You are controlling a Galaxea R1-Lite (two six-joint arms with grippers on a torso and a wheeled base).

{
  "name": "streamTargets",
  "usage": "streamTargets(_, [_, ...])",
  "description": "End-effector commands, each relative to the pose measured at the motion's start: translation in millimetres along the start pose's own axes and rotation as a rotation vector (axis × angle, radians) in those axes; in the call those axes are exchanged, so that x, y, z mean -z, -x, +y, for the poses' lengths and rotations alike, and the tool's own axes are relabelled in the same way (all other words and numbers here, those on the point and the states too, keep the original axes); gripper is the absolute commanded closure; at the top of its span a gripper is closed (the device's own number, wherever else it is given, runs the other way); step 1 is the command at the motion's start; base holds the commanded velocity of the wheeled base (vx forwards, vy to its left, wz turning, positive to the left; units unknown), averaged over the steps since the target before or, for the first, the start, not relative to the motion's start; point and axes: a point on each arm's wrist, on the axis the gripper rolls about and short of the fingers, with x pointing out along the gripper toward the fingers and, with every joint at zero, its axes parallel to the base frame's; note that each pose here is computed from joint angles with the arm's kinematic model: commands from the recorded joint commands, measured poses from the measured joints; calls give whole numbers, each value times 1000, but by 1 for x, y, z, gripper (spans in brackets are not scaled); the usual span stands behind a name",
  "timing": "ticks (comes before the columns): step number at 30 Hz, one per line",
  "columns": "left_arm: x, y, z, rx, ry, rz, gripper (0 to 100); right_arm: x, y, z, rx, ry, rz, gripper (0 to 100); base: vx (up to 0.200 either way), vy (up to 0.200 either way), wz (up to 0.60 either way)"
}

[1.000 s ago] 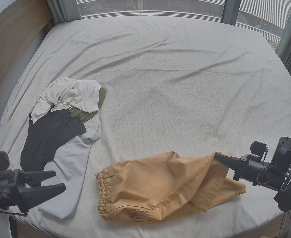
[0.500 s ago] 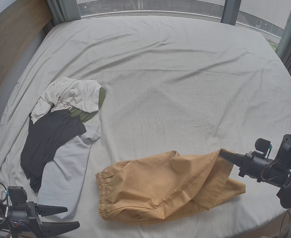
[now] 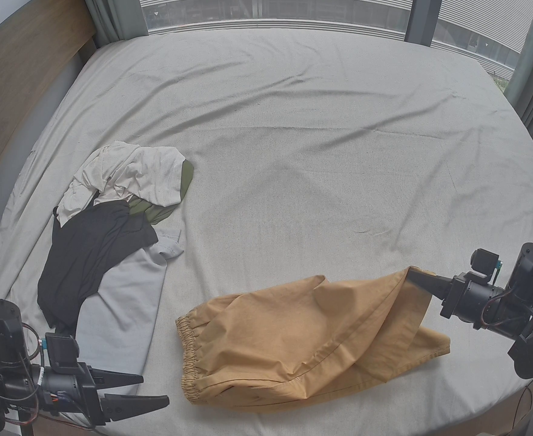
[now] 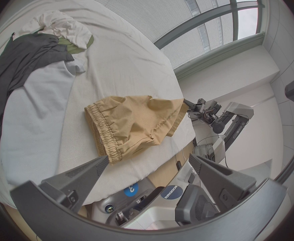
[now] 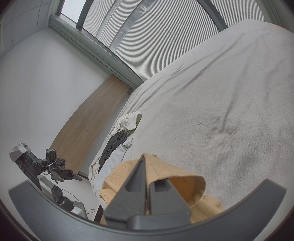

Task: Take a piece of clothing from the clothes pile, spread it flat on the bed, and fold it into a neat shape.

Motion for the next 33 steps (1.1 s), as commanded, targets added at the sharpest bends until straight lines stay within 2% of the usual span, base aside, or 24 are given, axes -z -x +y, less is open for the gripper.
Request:
streamTargets(1, [4, -16, 11, -54, 19, 90, 0, -2, 1, -2, 7, 1, -10, 100, 0, 0, 0])
streamTargets(6, [6, -27, 18, -71, 4, 154, 0, -3, 1, -2, 6, 2, -12, 100, 0, 0, 0])
streamTargets(15, [0, -52, 20, -61, -2, 233, 0, -4, 0, -2, -1, 3, -12, 100, 0, 0, 0])
streamTargets(20, [5, -61, 22, -55, 5, 282, 0, -4, -1, -2, -3, 5, -15, 100, 0, 0, 0])
streamTargets(33, [7, -87, 36, -60, -17, 280, 0, -8, 1, 0, -13, 13, -30, 100, 0, 0, 0])
